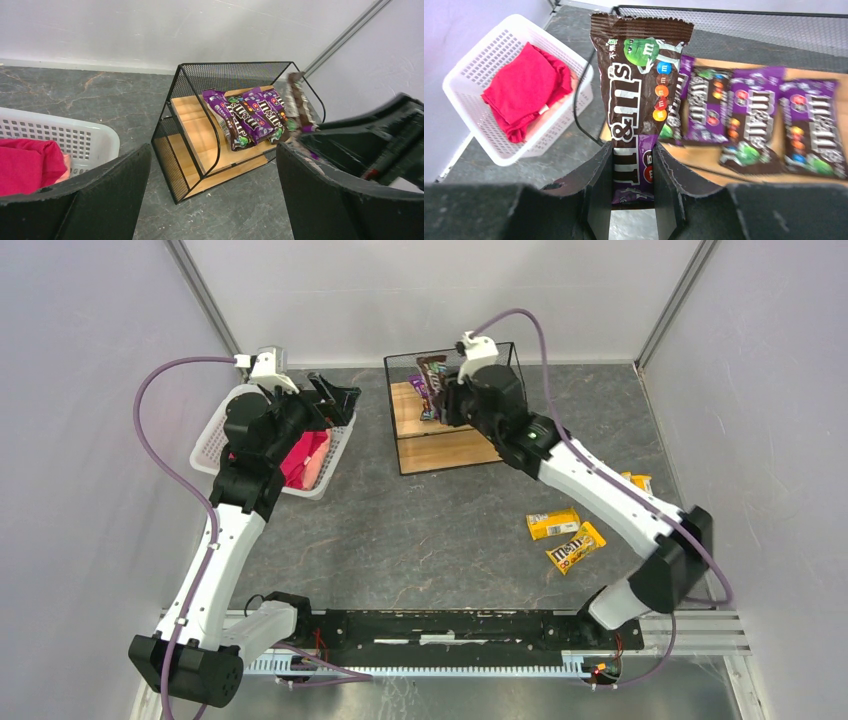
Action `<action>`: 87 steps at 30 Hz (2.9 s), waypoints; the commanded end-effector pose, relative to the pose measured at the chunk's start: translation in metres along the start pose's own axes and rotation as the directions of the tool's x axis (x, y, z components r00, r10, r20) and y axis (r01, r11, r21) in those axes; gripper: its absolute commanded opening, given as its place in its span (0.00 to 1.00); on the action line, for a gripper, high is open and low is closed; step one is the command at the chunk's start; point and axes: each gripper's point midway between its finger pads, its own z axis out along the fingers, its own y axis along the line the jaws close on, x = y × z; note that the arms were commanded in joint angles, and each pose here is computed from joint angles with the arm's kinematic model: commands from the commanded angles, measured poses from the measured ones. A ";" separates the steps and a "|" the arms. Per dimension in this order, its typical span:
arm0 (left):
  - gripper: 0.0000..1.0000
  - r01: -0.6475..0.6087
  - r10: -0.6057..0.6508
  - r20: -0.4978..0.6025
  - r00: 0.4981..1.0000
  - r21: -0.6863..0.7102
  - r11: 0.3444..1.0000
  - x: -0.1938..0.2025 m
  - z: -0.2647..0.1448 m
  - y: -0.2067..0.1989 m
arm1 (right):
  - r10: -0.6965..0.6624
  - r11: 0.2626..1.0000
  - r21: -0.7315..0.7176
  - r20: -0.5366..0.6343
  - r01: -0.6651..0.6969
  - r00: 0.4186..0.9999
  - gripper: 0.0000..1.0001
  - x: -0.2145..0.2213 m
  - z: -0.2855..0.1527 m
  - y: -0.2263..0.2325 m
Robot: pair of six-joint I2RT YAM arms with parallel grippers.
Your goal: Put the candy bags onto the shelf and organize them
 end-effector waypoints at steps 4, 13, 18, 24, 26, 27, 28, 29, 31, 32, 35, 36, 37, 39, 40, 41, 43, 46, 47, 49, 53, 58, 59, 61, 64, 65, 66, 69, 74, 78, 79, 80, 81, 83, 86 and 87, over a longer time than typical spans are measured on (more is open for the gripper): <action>1.00 0.007 -0.008 0.054 0.999 0.024 1.000 -0.015 -0.003 -0.006 | 0.113 0.992 -0.058 -0.003 -0.113 0.994 0.37 -0.013 0.054 0.039; 1.00 0.014 -0.016 0.047 0.999 0.035 0.999 -0.013 -0.001 -0.008 | 0.161 0.986 -0.036 -0.065 -0.163 0.985 0.37 0.017 0.088 0.049; 1.00 0.019 -0.021 0.042 0.999 0.038 0.999 -0.011 0.000 -0.008 | 0.190 0.982 0.006 -0.078 -0.190 0.979 0.37 0.028 0.098 0.049; 1.00 0.023 -0.025 0.038 0.999 0.041 0.999 -0.010 0.001 -0.008 | 0.188 0.981 0.069 -0.078 -0.183 0.979 0.37 0.038 0.104 0.047; 1.00 0.025 -0.026 0.036 0.999 0.042 0.999 -0.010 0.001 -0.009 | 0.199 0.976 0.102 -0.075 -0.191 0.977 0.37 0.043 0.105 0.043; 1.00 0.025 -0.026 0.035 0.999 0.041 0.999 -0.009 0.001 -0.008 | 0.200 0.976 0.104 -0.068 -0.192 0.977 0.37 0.043 0.105 0.044; 1.00 0.025 -0.027 0.035 0.999 0.042 0.999 -0.009 0.001 -0.008 | 0.201 0.975 0.111 -0.061 -0.193 0.978 0.38 0.044 0.106 0.043; 1.00 0.026 -0.027 0.035 0.999 0.042 0.999 -0.009 0.001 -0.008 | 0.201 0.974 0.115 -0.058 -0.193 0.978 0.38 0.044 0.107 0.043; 1.00 0.025 -0.026 0.036 0.999 0.044 0.999 -0.009 0.001 -0.009 | 0.198 0.974 0.126 -0.054 -0.190 0.979 0.38 0.044 0.111 0.041; 1.00 0.026 -0.027 0.035 0.999 0.044 0.999 -0.009 0.001 -0.009 | 0.197 0.973 0.131 -0.056 -0.188 0.979 0.38 0.046 0.113 0.041; 1.00 0.026 -0.028 0.034 0.999 0.045 0.999 -0.009 0.002 -0.009 | 0.187 0.972 0.154 -0.053 -0.177 0.981 0.38 0.048 0.118 0.037; 1.00 0.026 -0.028 0.035 0.999 0.045 0.999 -0.009 0.001 -0.009 | 0.185 0.972 0.159 -0.054 -0.175 0.981 0.38 0.050 0.119 0.037; 1.00 0.026 -0.028 0.035 0.999 0.046 0.999 -0.009 0.001 -0.009 | 0.183 0.972 0.163 -0.056 -0.171 0.982 0.38 0.052 0.121 0.036; 1.00 0.026 -0.028 0.035 0.999 0.045 0.999 -0.009 0.001 -0.009 | 0.177 0.971 0.172 -0.056 -0.165 0.983 0.38 0.053 0.123 0.034; 1.00 0.026 -0.028 0.035 0.999 0.045 0.999 -0.009 0.002 -0.009 | 0.173 0.971 0.180 -0.058 -0.160 0.983 0.38 0.055 0.124 0.033; 1.00 0.026 -0.028 0.035 0.999 0.046 0.999 -0.009 0.001 -0.009 | 0.167 0.970 0.190 -0.059 -0.153 0.984 0.38 0.056 0.125 0.032; 1.00 0.027 -0.029 0.034 0.999 0.045 0.999 -0.009 0.002 -0.009 | 0.154 0.968 0.210 -0.060 -0.138 0.986 0.38 0.058 0.126 0.028; 1.00 0.030 -0.032 0.035 0.999 0.049 0.998 -0.009 0.001 -0.010 | 0.138 0.968 0.221 -0.062 -0.122 0.988 0.39 0.060 0.127 0.027; 1.00 0.030 -0.032 0.034 0.999 0.052 0.998 -0.009 0.001 -0.011 | 0.135 0.968 0.221 -0.064 -0.118 0.989 0.39 0.060 0.127 0.026; 1.00 0.032 -0.033 0.033 0.999 0.053 0.998 -0.009 0.002 -0.010 | 0.130 0.970 0.214 -0.066 -0.113 0.989 0.40 0.061 0.127 0.028; 1.00 0.032 -0.034 0.031 0.999 0.053 0.998 -0.008 0.002 -0.010 | 0.127 0.974 0.198 -0.058 -0.114 0.990 0.48 0.054 0.126 0.032; 1.00 0.034 -0.036 0.027 0.999 0.054 0.998 -0.007 0.003 -0.010 | 0.122 0.977 0.180 -0.039 -0.113 0.992 0.53 0.038 0.120 0.038; 1.00 0.035 -0.037 0.028 0.999 0.054 0.998 -0.007 0.003 -0.010 | 0.123 0.978 0.175 -0.028 -0.116 0.992 0.53 0.032 0.117 0.039; 1.00 0.037 -0.039 0.026 0.999 0.055 0.998 -0.007 0.003 -0.010 | 0.121 0.979 0.166 -0.015 -0.117 0.992 0.53 0.022 0.111 0.042; 1.00 0.038 -0.040 0.025 0.999 0.059 0.998 -0.007 0.003 -0.011 | 0.116 0.980 0.162 0.003 -0.115 0.993 0.53 0.008 0.100 0.041; 1.00 0.039 -0.040 0.023 0.999 0.059 0.997 -0.006 0.004 -0.011 | 0.108 0.981 0.162 0.007 -0.107 0.994 0.54 0.003 0.094 0.041; 1.00 0.039 -0.040 0.023 0.999 0.060 0.997 -0.006 0.004 -0.011 | 0.092 0.980 0.174 0.009 -0.092 0.996 0.56 0.001 0.089 0.038; 1.00 0.040 -0.041 0.023 0.999 0.058 0.998 -0.006 0.004 -0.011 | 0.012 0.977 0.212 0.010 -0.014 1.000 0.64 -0.004 0.062 0.026; 1.00 0.044 -0.045 0.021 0.999 0.066 0.997 -0.006 0.004 -0.012 | -0.142 0.964 0.229 0.028 0.131 0.990 0.76 0.002 -0.006 -0.004; 1.00 0.048 -0.049 0.014 0.999 0.070 0.996 -0.003 0.005 -0.012 | -0.252 0.940 0.234 -0.005 0.247 0.968 0.79 0.047 -0.057 -0.042; 1.00 0.051 -0.052 0.014 0.999 0.071 0.996 -0.003 0.005 -0.013 | -0.274 0.929 0.250 -0.024 0.271 0.961 0.81 0.061 -0.070 -0.055; 1.00 0.052 -0.053 0.012 0.999 0.073 0.996 -0.003 0.005 -0.013 | -0.290 0.918 0.270 -0.046 0.291 0.956 0.83 0.074 -0.081 -0.067; 1.00 0.053 -0.054 0.011 0.998 0.073 0.996 -0.002 0.006 -0.013 | -0.306 0.901 0.293 -0.094 0.320 0.947 0.84 0.095 -0.090 -0.081; 1.00 0.056 -0.056 0.007 0.998 0.071 0.996 -0.001 0.007 -0.012 | -0.320 0.870 0.337 -0.171 0.360 0.932 0.87 0.128 -0.109 -0.106; 1.00 0.057 -0.057 0.000 0.998 0.065 0.996 0.002 0.009 -0.010 | -0.301 0.847 0.367 -0.266 0.384 0.916 0.90 0.174 -0.131 -0.132; 1.00 0.059 -0.059 -0.003 0.998 0.062 0.996 0.004 0.011 -0.009 | -0.283 0.851 0.370 -0.275 0.372 0.919 0.91 0.184 -0.137 -0.136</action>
